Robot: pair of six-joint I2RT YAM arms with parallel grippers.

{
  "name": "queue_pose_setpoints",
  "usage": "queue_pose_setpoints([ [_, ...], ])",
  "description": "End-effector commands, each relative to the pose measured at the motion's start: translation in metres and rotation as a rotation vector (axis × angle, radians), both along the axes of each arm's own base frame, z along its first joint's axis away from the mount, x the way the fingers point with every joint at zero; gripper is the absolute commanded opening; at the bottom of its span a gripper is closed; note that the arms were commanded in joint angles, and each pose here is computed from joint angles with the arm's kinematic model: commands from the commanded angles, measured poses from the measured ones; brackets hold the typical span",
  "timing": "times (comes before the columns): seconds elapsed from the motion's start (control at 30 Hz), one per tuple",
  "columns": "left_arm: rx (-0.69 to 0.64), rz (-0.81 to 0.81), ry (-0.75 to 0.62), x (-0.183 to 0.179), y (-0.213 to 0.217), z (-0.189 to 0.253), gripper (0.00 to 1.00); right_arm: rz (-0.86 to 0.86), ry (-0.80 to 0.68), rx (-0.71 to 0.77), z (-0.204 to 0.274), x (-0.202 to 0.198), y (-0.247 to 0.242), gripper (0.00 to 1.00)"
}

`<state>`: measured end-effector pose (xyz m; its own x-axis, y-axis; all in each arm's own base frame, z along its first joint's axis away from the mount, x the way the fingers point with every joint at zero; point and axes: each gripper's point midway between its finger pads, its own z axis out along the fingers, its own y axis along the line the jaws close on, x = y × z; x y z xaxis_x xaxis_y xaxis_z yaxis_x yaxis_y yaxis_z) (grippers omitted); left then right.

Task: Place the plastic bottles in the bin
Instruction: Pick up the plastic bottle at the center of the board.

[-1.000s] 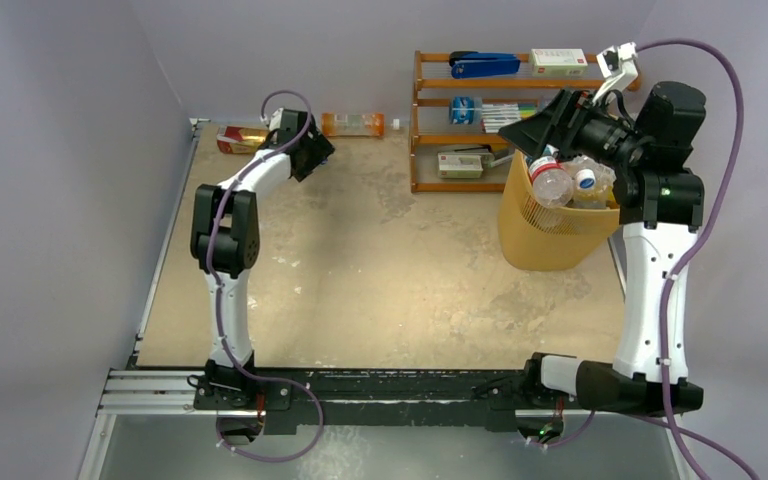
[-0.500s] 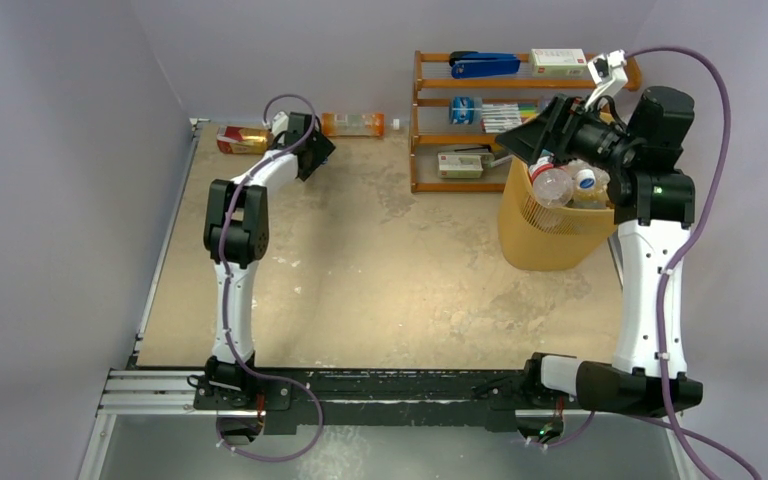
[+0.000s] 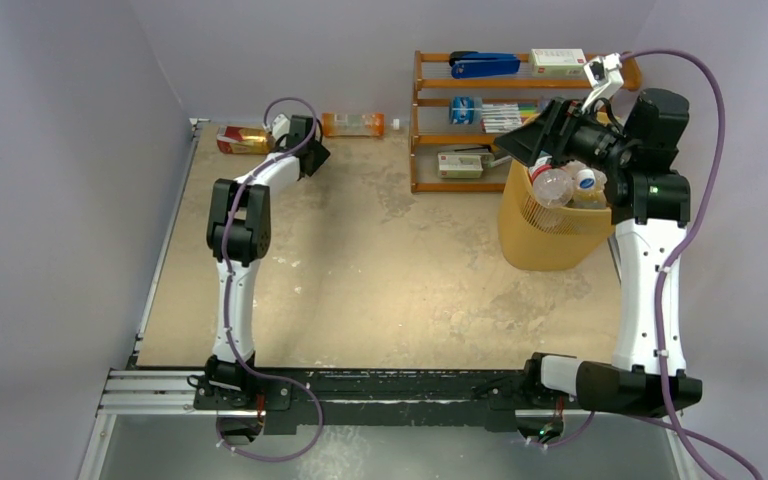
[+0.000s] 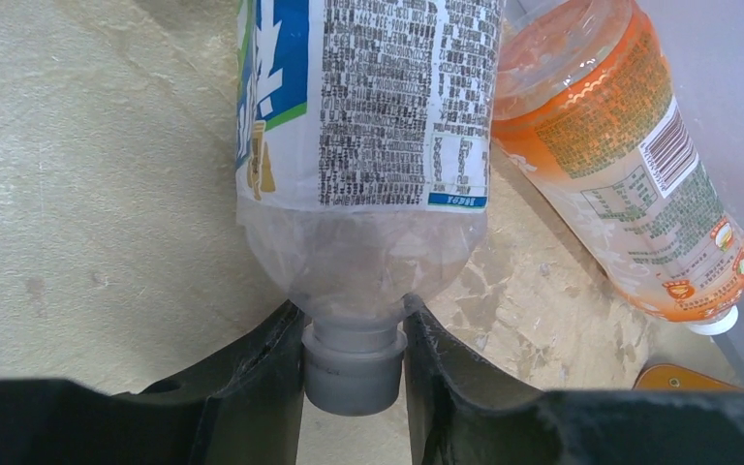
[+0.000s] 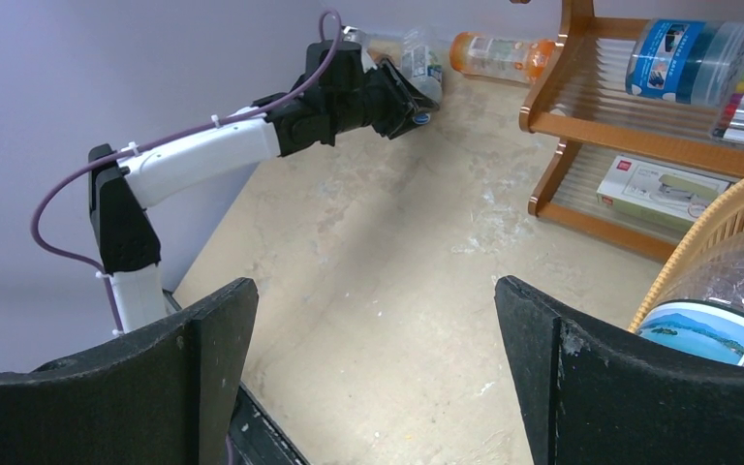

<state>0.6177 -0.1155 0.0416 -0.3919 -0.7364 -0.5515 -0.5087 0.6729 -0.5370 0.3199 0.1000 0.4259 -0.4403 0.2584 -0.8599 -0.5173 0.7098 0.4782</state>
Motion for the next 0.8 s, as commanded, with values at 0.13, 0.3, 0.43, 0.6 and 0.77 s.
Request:
queue_pose_setpoints([
  [0.13, 0.001, -0.058, -0.033, -0.021, 0.001, 0.031, 0.21, 0.042, -0.1, -0.005, 0.026, -0.022, 0.008, 0.94],
  [0.3, -0.053, -0.154, -0.064, -0.052, -0.013, 0.065, 0.19, 0.035, -0.107, -0.007, 0.033, -0.031, 0.009, 0.93],
  [0.43, -0.093, -0.261, -0.085, -0.083, -0.032, 0.093, 0.19, 0.039, -0.11, 0.005, 0.038, -0.039, 0.011, 0.93],
  [0.6, -0.147, -0.404, -0.126, -0.127, -0.059, 0.132, 0.2, 0.026, -0.092, 0.007, 0.036, -0.044, 0.01, 0.92],
  [0.77, -0.261, -0.59, -0.228, -0.173, -0.105, 0.19, 0.2, 0.025, -0.075, 0.019, 0.035, -0.048, 0.011, 0.92],
])
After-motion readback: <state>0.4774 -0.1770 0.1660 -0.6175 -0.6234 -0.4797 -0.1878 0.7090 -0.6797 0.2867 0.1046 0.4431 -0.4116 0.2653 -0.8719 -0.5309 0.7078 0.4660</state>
